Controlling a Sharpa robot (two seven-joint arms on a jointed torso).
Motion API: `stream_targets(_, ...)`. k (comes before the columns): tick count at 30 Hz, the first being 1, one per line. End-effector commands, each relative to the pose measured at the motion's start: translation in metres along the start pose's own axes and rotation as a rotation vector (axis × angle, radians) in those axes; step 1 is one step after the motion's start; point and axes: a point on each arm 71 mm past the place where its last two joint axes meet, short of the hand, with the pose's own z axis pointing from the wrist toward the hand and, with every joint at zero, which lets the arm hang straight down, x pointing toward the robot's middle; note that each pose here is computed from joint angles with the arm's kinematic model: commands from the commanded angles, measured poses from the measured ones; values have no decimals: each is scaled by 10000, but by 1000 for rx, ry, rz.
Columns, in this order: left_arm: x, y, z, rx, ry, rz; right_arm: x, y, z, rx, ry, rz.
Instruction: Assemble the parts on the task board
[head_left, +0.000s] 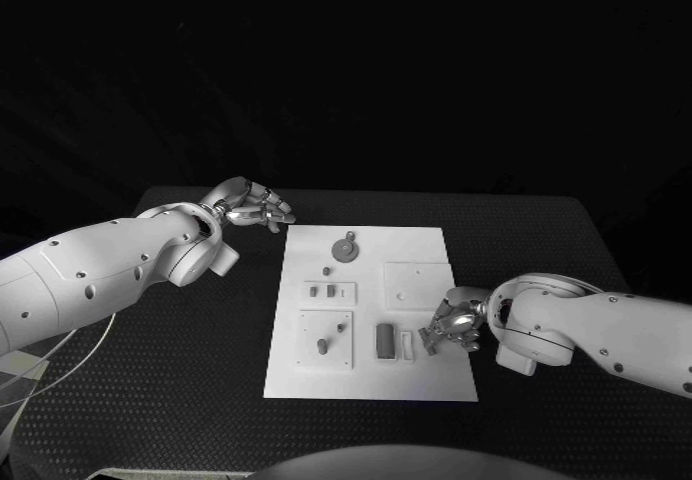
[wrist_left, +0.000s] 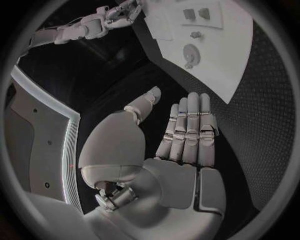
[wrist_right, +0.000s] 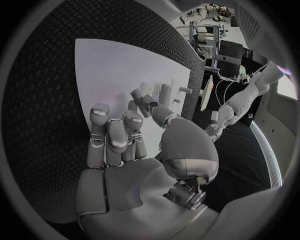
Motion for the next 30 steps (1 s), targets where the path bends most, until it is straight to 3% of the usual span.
stream_targets(1, 13, -17, 1, 8, 13, 2, 32, 25, 7, -3, 34, 86)
stream_targets(15, 16, -18, 1, 6, 16, 2, 71, 119, 106, 8, 57, 105)
stream_targets(30, 20, -19, 1, 6, 19, 1, 108, 68, 142, 32, 83, 77)
